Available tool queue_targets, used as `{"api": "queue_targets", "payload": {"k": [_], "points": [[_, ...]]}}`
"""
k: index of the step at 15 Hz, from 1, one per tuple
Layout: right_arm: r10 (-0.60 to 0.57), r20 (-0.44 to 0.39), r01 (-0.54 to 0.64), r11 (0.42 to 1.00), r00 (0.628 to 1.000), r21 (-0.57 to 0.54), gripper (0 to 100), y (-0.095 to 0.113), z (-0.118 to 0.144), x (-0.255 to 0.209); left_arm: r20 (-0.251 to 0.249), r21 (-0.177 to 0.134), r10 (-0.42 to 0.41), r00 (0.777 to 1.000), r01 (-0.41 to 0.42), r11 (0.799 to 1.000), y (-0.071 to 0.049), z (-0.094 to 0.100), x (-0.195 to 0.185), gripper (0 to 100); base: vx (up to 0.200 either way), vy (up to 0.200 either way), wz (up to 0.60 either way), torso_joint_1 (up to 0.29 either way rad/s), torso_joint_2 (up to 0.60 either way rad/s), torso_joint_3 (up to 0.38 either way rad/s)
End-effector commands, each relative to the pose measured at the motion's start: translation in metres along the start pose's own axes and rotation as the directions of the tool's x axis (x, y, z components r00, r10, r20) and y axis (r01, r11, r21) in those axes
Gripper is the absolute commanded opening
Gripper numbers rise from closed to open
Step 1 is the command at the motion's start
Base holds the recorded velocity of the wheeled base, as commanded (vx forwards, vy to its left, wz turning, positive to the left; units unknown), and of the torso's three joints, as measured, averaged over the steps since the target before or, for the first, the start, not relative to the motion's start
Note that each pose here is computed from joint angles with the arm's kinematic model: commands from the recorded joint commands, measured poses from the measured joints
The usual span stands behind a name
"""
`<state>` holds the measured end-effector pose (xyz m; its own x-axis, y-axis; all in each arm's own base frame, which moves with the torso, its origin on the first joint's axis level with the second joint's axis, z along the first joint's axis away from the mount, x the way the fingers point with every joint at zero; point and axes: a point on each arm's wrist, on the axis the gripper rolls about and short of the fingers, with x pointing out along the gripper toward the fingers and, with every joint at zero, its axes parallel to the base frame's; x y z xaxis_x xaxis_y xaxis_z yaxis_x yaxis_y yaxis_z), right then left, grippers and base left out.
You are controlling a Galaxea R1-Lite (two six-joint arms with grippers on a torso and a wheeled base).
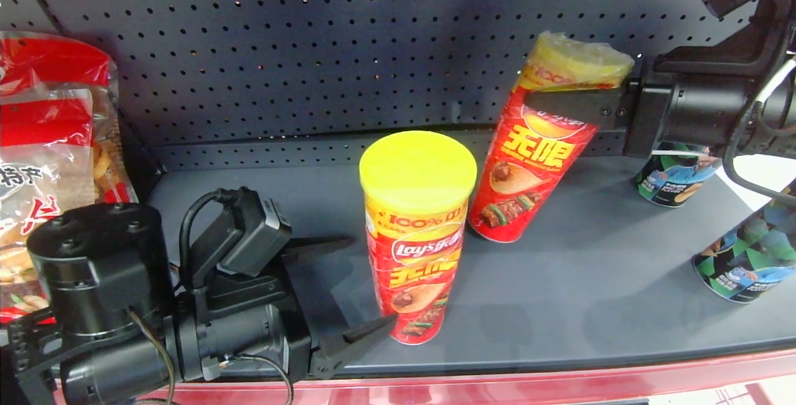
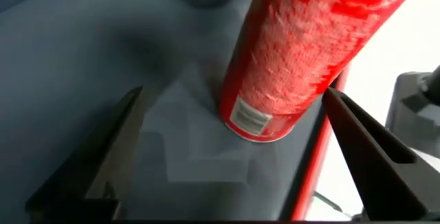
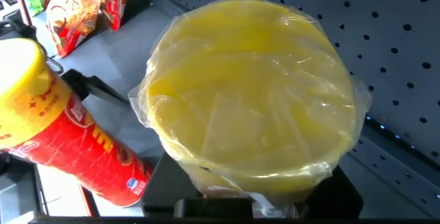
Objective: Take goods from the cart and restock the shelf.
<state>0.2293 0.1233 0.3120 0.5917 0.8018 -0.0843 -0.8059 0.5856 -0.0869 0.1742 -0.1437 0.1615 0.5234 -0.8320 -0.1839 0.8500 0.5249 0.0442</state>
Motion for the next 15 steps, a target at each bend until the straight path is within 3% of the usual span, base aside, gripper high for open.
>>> {"api": "queue_targets", "payload": {"k": [1,5,8,13,15], "points": [[0.001,-0.001,-0.001,1.0,1.0,0.0,0,0.0,-0.001,0.0,-0.005,-0.003,0.017,1.0,-0.017,1.0,0.004,-0.001,-0.001,100,0.0,0.0,0.0,0.0,0.0,0.0],[0.004,-0.001,-0.004,1.0,1.0,0.0,0,0.0,0.0,0.001,0.006,0.003,0.014,1.0,-0.014,1.0,0.003,0.001,-0.002,100,0.0,0.0,0.0,0.0,0.0,0.0],[0.005,-0.004,-0.005,1.0,1.0,0.001,0,0.0,-0.001,0.001,0.056,0.028,-0.016,0.998,0.014,0.999,-0.011,0.009,-0.016,100,0.0,0.0,0.0,0.0,0.0,0.0],[0.008,-0.026,-0.007,1.0,1.0,0.013,0,-0.004,-0.008,0.011,0.189,0.065,0.042,0.981,-0.055,0.996,-0.026,0.03,-0.069,100,0.0,0.0,0.0,0.0,0.0,0.0],[0.005,-0.028,-0.005,1.0,1.0,0.014,0,-0.005,-0.008,0.011,0.219,0.046,0.155,0.963,-0.169,0.985,-0.027,0.033,-0.085,100,0.0,0.0,0.0,0.0,0.0,0.0]]}}
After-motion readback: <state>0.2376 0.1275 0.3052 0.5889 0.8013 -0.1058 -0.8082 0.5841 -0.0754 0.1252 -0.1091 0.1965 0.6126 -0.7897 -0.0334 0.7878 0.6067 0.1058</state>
